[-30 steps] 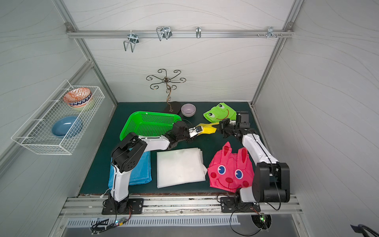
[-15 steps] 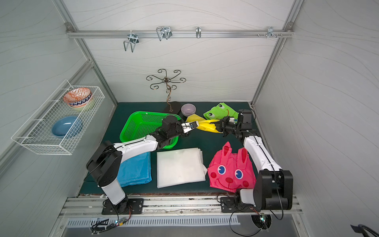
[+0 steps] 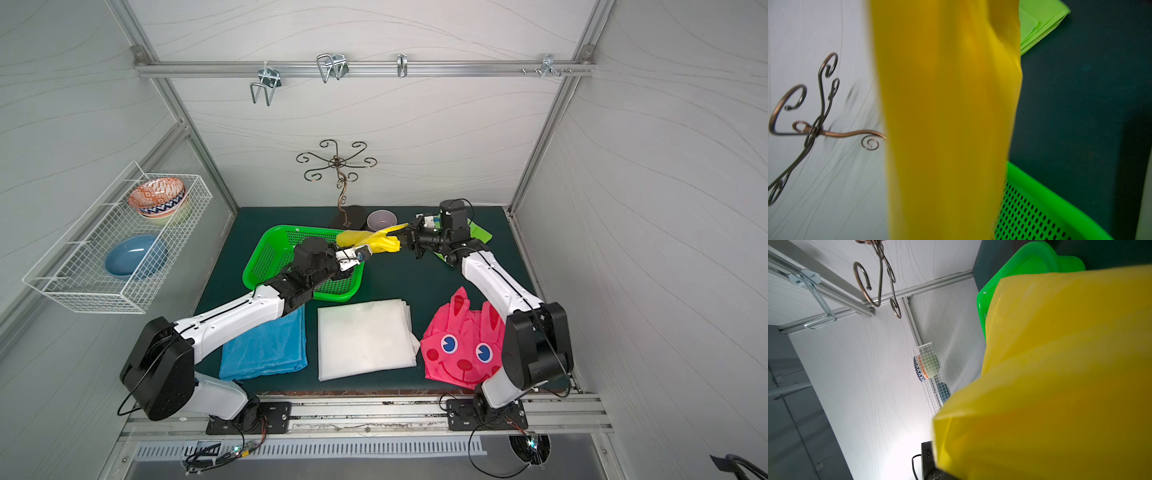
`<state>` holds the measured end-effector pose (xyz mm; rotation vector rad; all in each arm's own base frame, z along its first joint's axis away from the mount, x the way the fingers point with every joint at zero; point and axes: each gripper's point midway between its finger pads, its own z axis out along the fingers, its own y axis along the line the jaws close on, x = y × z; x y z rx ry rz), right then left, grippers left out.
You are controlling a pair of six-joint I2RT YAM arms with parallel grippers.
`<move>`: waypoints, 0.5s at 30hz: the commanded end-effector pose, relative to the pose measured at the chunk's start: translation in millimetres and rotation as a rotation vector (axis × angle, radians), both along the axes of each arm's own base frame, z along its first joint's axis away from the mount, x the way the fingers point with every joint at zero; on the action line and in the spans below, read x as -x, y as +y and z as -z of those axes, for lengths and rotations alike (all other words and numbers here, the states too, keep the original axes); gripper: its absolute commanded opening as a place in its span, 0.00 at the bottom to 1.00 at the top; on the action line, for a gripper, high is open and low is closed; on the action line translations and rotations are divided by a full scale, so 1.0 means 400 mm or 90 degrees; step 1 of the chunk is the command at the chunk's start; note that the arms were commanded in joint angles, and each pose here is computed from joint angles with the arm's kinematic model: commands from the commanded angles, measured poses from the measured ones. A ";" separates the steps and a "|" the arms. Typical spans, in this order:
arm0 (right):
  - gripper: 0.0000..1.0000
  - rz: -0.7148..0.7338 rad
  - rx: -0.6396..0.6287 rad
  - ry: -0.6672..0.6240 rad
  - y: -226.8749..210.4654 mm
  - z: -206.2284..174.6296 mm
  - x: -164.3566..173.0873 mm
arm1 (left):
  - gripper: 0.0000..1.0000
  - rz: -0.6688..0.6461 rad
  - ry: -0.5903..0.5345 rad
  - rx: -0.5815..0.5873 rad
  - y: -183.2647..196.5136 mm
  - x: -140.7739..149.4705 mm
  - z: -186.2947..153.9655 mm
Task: Put the folded raincoat in the basket
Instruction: Pick up the raincoat from the center of the board, then place the raincoat in the basket.
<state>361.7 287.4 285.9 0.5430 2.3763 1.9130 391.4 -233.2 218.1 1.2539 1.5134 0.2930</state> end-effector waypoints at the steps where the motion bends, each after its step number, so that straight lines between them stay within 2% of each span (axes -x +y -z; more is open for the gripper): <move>1: 0.00 -0.025 -0.020 -0.082 0.088 -0.042 -0.022 | 0.00 -0.085 -0.053 0.023 0.086 -0.031 -0.048; 7: 0.00 -0.083 -0.052 -0.098 0.227 -0.006 -0.048 | 0.00 -0.171 -0.076 0.032 0.215 -0.055 -0.045; 12: 0.00 -0.121 -0.051 -0.099 0.320 0.052 -0.055 | 0.00 -0.217 -0.098 0.054 0.321 -0.081 -0.026; 15: 0.00 -0.134 -0.029 -0.091 0.349 0.102 -0.058 | 0.00 -0.224 -0.094 0.044 0.369 -0.089 0.015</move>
